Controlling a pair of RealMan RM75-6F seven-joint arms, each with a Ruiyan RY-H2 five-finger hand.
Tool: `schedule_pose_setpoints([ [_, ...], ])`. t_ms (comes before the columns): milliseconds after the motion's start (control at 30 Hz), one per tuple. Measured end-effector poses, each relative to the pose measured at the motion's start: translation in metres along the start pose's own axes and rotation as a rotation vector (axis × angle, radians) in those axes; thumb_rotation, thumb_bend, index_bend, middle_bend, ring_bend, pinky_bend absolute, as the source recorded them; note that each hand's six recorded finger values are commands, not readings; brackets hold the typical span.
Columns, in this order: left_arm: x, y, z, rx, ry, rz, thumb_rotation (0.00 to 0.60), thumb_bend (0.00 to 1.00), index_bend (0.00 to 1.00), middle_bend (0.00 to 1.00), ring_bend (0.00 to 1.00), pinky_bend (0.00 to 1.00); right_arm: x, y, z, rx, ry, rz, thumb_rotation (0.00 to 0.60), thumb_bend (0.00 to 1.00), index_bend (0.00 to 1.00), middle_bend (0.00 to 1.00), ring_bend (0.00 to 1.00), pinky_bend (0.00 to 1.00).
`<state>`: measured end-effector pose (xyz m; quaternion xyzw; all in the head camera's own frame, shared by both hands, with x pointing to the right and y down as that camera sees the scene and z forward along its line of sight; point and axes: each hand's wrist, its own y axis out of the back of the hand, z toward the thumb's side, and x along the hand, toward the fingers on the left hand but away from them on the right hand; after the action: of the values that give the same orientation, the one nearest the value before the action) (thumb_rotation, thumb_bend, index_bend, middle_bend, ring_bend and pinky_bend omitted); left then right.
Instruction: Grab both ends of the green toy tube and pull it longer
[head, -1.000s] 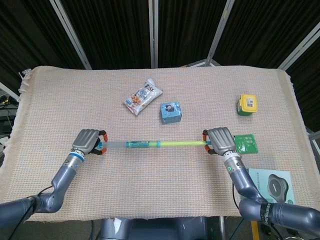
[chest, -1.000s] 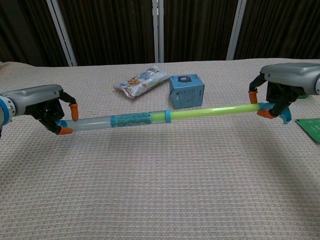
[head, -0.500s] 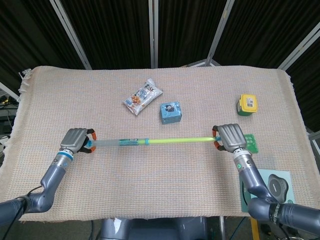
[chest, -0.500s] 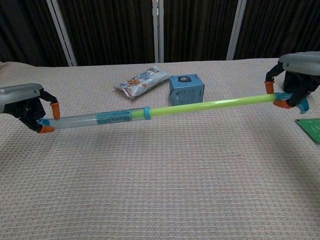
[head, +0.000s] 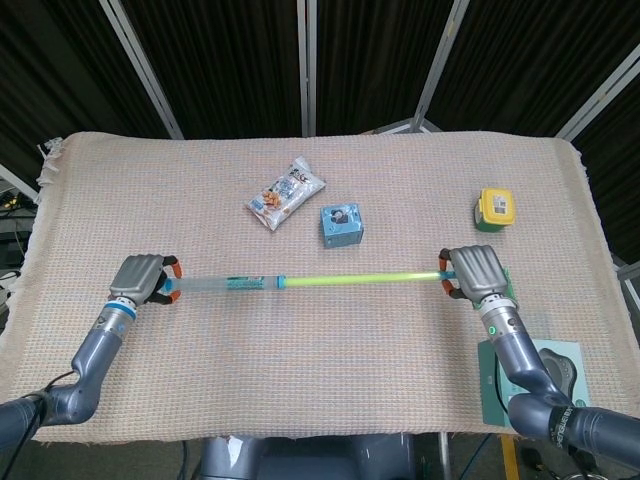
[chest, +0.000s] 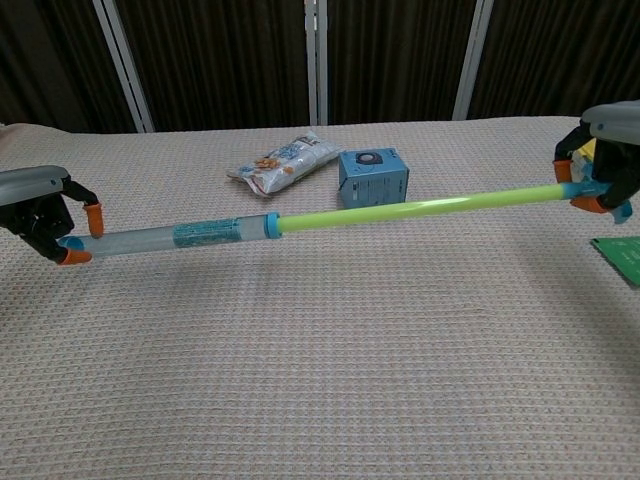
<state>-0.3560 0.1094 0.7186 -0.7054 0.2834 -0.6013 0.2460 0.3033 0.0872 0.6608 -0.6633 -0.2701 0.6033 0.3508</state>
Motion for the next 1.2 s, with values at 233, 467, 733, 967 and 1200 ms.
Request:
schedule_pose_setpoints([
  [233, 0.0, -0.003, 0.0, -0.003, 0.001, -0.005, 0.6, 0.35, 0.49, 0.9, 0.87, 1.0, 0.001, -0.003, -0.004, -0.005, -0.006, 0.01, 0.6, 0.23, 0.35, 1.0, 1.0, 1.0],
  [467, -0.002, -0.004, 0.001, -0.025, -0.016, -0.009, 0.6, 0.0, 0.0, 0.89, 0.85, 1.0, 0.003, -0.005, -0.002, -0.015, 0.015, 0.001, 0.6, 0.0, 0.0, 1.0, 1.0, 1.0],
  [733, -0.016, 0.015, -0.006, -0.061, -0.018, 0.042, 0.6, 0.0, 0.0, 0.61, 0.63, 0.81, 0.012, 0.004, -0.007, -0.036, 0.015, -0.028, 0.6, 0.0, 0.0, 1.0, 1.0, 1.0],
  [967, -0.045, 0.043, -0.014, -0.073, -0.046, 0.168, 0.6, 0.0, 0.0, 0.01, 0.03, 0.09, 0.036, 0.023, -0.017, -0.064, 0.031, -0.114, 0.6, 0.0, 0.02, 0.64, 0.68, 0.7],
  [1200, -0.109, 0.061, -0.025, -0.06, -0.071, 0.324, 0.6, 0.0, 0.0, 0.0, 0.0, 0.0, 0.09, 0.032, -0.046, -0.114, 0.03, -0.232, 0.6, 0.0, 0.0, 0.0, 0.0, 0.0],
])
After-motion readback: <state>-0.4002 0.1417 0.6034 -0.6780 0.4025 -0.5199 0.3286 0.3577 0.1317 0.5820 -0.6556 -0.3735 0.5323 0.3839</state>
